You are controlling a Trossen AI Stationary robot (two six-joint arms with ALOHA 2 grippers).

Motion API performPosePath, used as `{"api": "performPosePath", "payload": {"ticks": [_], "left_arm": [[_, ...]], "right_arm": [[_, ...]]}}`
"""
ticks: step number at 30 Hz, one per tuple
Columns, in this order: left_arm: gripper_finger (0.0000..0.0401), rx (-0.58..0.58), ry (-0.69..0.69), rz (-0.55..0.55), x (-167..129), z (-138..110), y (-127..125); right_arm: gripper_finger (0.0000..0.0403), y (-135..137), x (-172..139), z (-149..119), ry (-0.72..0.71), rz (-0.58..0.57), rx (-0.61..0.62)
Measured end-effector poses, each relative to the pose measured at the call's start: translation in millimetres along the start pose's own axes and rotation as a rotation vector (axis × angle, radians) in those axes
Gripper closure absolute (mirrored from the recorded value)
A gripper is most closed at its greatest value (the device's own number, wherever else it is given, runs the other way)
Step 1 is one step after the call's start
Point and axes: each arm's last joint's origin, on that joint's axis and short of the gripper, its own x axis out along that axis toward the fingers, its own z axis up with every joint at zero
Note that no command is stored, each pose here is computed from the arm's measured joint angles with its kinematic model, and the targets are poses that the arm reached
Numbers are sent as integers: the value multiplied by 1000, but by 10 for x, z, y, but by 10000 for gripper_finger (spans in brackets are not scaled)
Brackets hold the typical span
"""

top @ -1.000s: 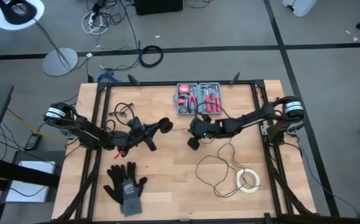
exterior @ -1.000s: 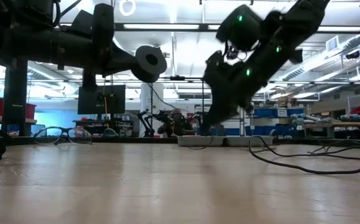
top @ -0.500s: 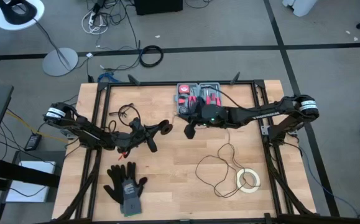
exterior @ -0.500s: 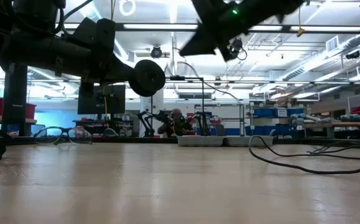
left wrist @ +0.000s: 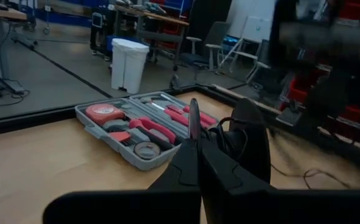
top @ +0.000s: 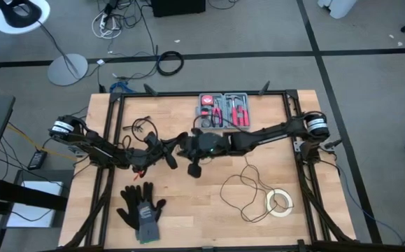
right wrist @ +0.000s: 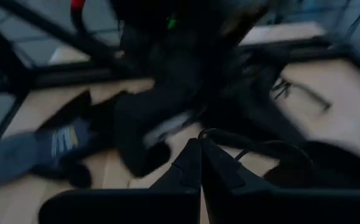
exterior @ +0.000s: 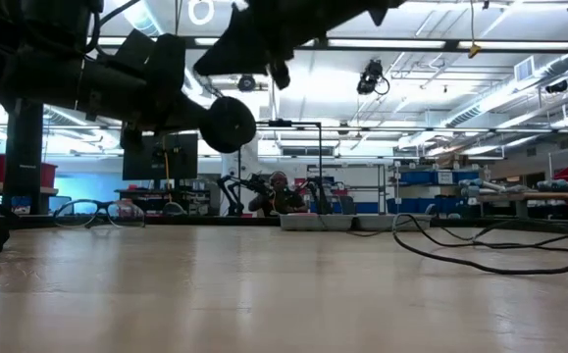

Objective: Coil cords
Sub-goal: Coil the black wire onto the black spool

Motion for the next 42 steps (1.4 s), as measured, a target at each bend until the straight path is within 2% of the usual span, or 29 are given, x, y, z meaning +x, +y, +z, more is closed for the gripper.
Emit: {"api": "performPosePath", "payload": {"ticks": [10,17,21,30,33,36,42], "left_arm": [[401,-60,-37,13,-1,43,-7],[401,-78,-44,-12,-20,55,-30],[401,-100,-63,-9,-39,77,-46],[401,-104,-66,-20,-52,78,-51],[401,-105,-67,-21,-52,80,-52],[401,-109,-69,-24,-52,84,-53],[401,-108,-68,-26,-52,83,-53]], "right_arm": [[403,80,229,-451,240,-21,41],[392,37,219,-642,370,-86,36],[379,3,179,-895,416,-87,67],[362,-21,-59,-1534,366,-67,258],[363,-9,-259,-1624,353,-52,310],[365,-28,-475,-1689,359,-49,310],[365,-87,-649,-1629,152,-84,324]]}}
